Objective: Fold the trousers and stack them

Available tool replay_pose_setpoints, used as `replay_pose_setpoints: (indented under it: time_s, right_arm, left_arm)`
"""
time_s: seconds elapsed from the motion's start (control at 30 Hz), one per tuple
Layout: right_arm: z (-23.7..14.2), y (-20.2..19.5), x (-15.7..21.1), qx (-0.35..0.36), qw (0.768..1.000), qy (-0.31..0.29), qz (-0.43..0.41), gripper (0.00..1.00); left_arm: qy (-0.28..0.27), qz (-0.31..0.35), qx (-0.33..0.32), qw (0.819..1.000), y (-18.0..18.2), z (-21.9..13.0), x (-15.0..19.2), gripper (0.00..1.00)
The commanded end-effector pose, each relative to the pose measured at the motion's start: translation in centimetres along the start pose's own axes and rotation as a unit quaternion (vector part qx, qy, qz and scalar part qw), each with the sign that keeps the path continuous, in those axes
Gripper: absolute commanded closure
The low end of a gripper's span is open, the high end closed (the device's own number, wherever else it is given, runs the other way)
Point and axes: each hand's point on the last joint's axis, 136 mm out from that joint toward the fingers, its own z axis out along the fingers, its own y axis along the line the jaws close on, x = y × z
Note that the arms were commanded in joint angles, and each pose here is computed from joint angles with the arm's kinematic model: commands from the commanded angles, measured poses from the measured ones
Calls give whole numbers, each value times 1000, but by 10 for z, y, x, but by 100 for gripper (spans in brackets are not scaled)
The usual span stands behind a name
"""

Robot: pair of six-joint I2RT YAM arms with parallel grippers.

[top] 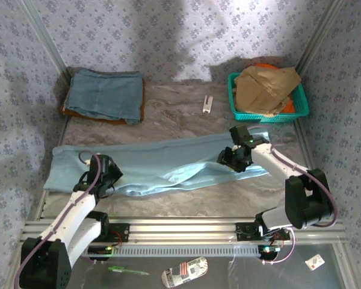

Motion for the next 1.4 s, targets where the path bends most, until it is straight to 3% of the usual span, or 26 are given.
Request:
replay_pose_setpoints:
  time_s: [0.0,0.27,0.47,0.73,0.97,1.03,1.23,1.37]
  right_arm:
    - [-4,-18,7,47,998,-2,33,47]
    - [-20,-57,12,83,978,-58,181,36]
    - [-13,-83,6,39,955,-67,287,38]
    - [-7,-68,-19,-31,949,-63,309,47]
    - [11,-68,-14,-25,946,-36,320,48]
    - [17,-69,-12,-20,947,-24,318,55]
    - [11,-68,-17,-27,951,-25,305,100]
    - [-15,-69,-30,-41,957,-55,281,100]
  left_arm:
    - [16,-11,5,1000,4,-1,12,100]
    - [0,-13,19,1000,1,-16,7,100]
    - [-2,-17,23,1000,2,-20,9,100]
    - [-4,-19,28,999,1,-19,9,100]
    - [-3,-21,28,999,2,-18,11,100]
    - [-4,-22,30,999,1,-18,10,100]
    - [-7,-20,30,999,0,-19,8,100]
    - [-8,-18,24,1000,2,-17,8,100]
